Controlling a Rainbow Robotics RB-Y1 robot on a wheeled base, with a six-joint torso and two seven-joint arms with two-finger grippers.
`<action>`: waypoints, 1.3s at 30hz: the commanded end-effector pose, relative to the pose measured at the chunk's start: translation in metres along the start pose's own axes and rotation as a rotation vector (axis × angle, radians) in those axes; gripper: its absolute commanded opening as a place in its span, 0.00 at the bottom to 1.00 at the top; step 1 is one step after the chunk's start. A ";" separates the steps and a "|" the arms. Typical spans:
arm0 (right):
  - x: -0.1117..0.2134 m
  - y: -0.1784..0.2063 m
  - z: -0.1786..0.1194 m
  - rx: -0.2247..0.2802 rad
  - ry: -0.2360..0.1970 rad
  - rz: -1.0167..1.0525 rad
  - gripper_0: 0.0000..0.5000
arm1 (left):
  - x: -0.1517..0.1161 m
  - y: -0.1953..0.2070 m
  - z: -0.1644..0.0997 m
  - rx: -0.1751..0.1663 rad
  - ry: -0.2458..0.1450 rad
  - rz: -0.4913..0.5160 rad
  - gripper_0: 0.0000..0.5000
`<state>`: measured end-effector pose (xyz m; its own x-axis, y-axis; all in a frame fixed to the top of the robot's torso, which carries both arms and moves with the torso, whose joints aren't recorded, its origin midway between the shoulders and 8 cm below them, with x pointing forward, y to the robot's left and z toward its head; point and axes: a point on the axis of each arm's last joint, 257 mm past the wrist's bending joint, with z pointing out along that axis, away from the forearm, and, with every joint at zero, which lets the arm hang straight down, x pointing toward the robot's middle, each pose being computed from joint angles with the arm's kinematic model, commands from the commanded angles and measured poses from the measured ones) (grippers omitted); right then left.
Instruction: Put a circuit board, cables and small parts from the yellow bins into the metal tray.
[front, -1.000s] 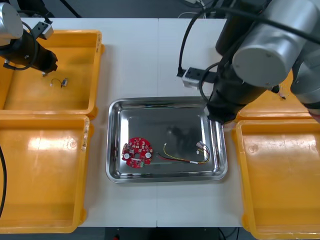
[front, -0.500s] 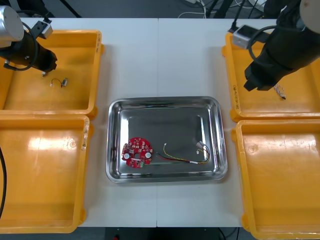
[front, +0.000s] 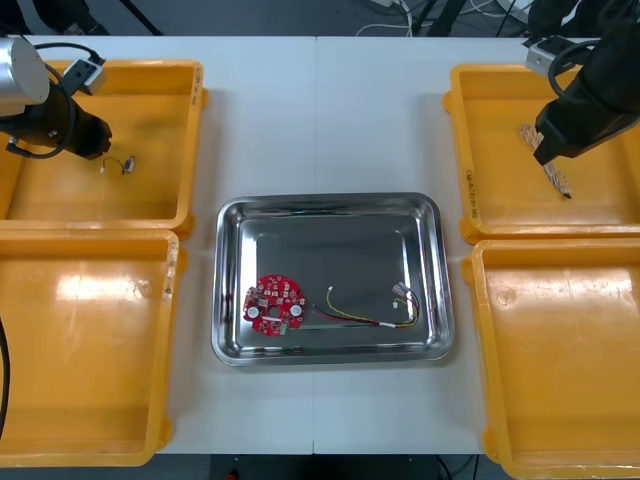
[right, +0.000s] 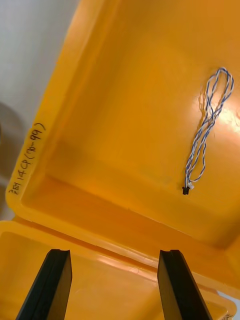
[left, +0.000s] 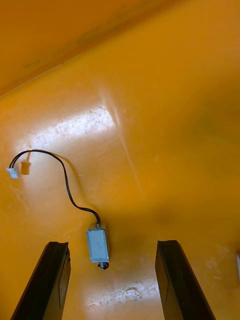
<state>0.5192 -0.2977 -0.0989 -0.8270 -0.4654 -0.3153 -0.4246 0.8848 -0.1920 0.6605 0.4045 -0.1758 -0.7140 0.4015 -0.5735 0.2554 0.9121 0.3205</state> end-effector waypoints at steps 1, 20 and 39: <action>-0.032 -0.036 -0.026 0.035 -0.122 -0.028 1.00 | 0.001 -0.005 0.006 -0.004 -0.014 0.117 1.00; -0.046 -0.096 0.007 0.026 -0.185 0.080 1.00 | 0.009 -0.002 0.015 -0.017 -0.044 0.090 1.00; -0.067 -0.114 0.032 0.032 -0.204 0.349 1.00 | 0.023 -0.007 0.021 0.018 -0.043 0.029 0.76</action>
<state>0.6076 -0.3876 -0.1297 -0.8751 -0.1556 -0.4583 -0.1273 0.9876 -0.0924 0.6617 0.4058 -0.1944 -0.6928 0.3667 -0.6210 0.2326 0.9287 0.2889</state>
